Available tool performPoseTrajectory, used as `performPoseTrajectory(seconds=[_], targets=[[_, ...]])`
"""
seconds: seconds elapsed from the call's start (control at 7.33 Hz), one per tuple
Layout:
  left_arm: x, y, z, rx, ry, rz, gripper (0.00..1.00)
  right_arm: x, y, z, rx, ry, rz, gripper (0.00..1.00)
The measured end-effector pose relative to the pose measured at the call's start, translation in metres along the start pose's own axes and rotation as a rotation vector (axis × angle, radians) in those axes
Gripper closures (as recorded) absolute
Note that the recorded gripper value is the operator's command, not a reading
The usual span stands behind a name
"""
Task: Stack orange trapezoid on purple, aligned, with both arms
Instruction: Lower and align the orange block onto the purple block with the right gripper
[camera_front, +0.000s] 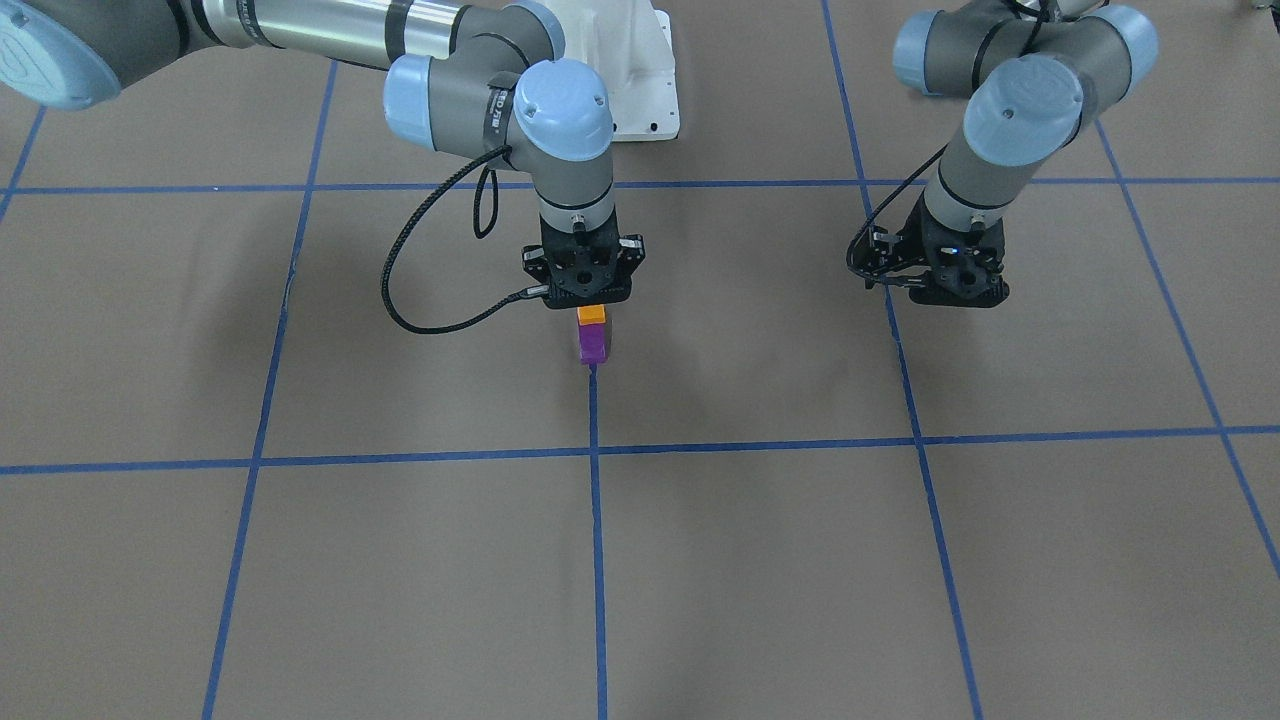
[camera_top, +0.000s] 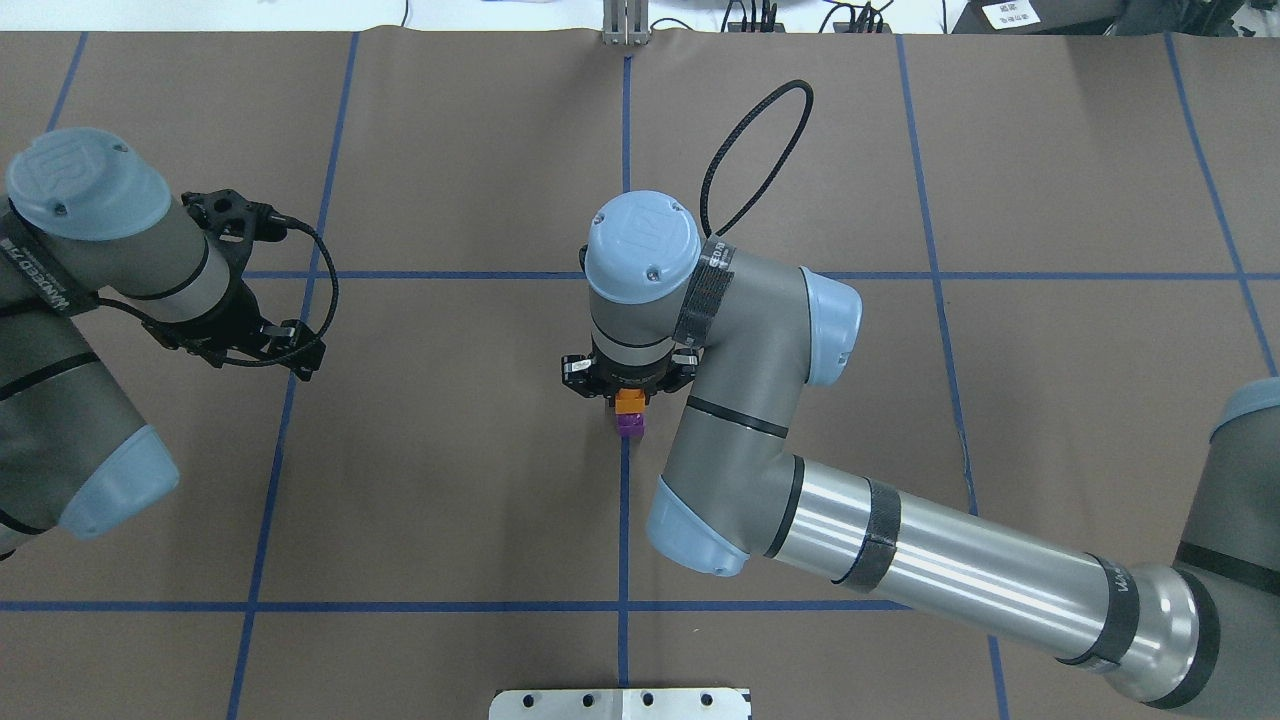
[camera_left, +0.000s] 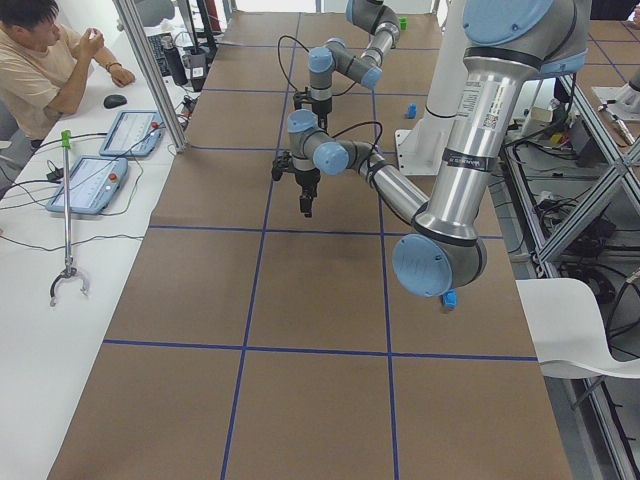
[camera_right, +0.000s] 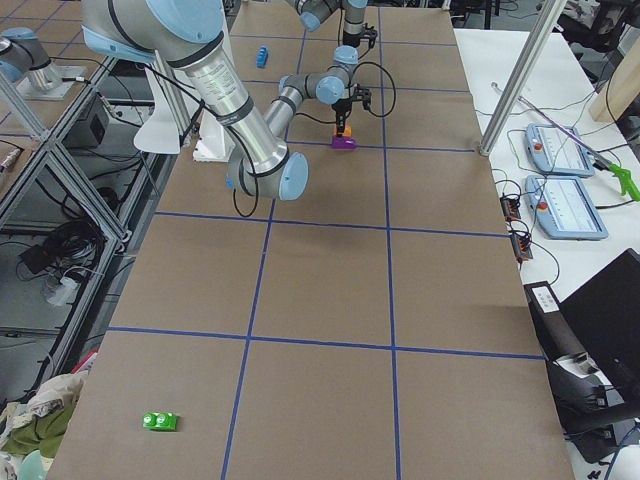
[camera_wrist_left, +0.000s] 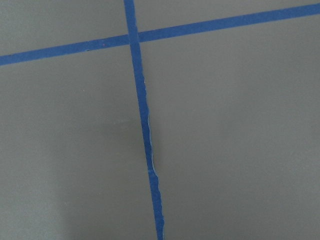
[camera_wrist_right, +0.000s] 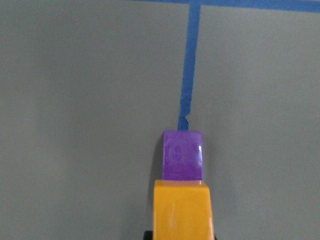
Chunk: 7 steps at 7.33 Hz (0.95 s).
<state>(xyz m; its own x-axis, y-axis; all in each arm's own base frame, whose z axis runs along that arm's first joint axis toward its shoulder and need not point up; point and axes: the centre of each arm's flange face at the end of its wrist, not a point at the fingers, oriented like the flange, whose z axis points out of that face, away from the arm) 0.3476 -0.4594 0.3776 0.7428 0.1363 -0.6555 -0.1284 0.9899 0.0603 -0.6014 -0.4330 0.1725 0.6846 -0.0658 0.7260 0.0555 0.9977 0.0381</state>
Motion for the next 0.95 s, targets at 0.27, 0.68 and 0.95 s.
performPoseTrajectory(seconds=[0.27,0.68,0.95], targets=[[0.001,0.000,-0.002,0.003,0.003,0.001,0.00,0.000,0.001,0.002,0.001,0.003,0.009,1.00],[0.003,0.000,-0.004,0.007,0.007,0.002,0.00,-0.007,0.012,0.006,0.049,0.011,0.047,1.00],[0.004,0.000,-0.005,0.008,0.008,0.003,0.00,-0.012,0.019,0.003,0.091,0.012,0.042,1.00]])
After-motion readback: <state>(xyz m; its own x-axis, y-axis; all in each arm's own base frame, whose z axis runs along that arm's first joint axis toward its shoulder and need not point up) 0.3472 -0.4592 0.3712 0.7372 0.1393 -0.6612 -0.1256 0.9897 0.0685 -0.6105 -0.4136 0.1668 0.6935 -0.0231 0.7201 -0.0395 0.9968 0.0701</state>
